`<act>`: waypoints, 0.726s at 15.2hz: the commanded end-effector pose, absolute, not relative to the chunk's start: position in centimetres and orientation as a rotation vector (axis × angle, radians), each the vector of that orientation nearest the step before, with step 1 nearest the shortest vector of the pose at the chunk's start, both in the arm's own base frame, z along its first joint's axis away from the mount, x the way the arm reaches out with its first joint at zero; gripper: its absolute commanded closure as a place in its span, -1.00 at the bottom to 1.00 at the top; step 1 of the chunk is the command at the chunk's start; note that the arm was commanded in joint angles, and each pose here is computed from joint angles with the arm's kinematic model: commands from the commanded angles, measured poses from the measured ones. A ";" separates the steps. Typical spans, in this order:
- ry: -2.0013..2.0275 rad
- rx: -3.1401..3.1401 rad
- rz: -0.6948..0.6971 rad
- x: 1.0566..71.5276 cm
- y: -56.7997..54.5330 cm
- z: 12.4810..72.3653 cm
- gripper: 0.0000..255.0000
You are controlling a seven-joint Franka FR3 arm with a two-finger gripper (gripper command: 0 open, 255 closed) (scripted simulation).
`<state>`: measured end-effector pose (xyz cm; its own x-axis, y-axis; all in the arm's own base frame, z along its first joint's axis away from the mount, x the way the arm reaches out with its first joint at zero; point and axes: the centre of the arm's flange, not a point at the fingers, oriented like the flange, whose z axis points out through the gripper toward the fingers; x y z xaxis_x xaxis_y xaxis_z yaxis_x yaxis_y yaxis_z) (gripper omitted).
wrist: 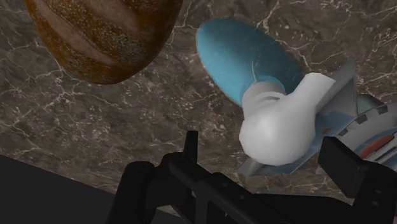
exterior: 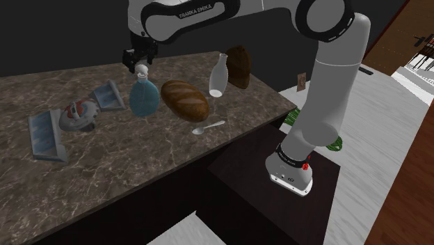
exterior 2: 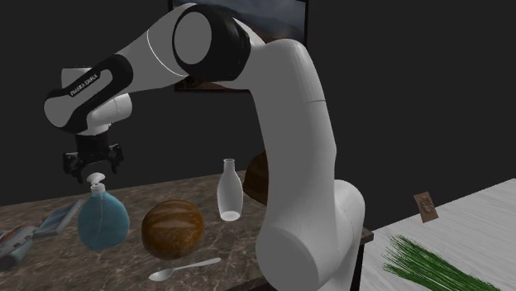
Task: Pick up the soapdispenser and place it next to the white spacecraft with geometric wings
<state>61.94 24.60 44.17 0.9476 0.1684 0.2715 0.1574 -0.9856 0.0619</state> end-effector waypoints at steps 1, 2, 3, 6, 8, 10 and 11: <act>0.256 3.061 0.432 61.3 24.7 46.0 -1.00; 0.256 3.061 0.432 60.9 24.7 47.3 -1.00; 0.256 3.061 0.432 60.7 24.7 48.3 -1.00; 0.256 3.061 0.432 60.7 24.7 48.3 -1.00; 0.256 3.061 0.432 60.7 24.7 48.3 -1.00; 0.256 3.061 0.432 60.7 24.7 48.3 -1.00; 0.256 3.061 0.432 60.7 24.7 48.3 -1.00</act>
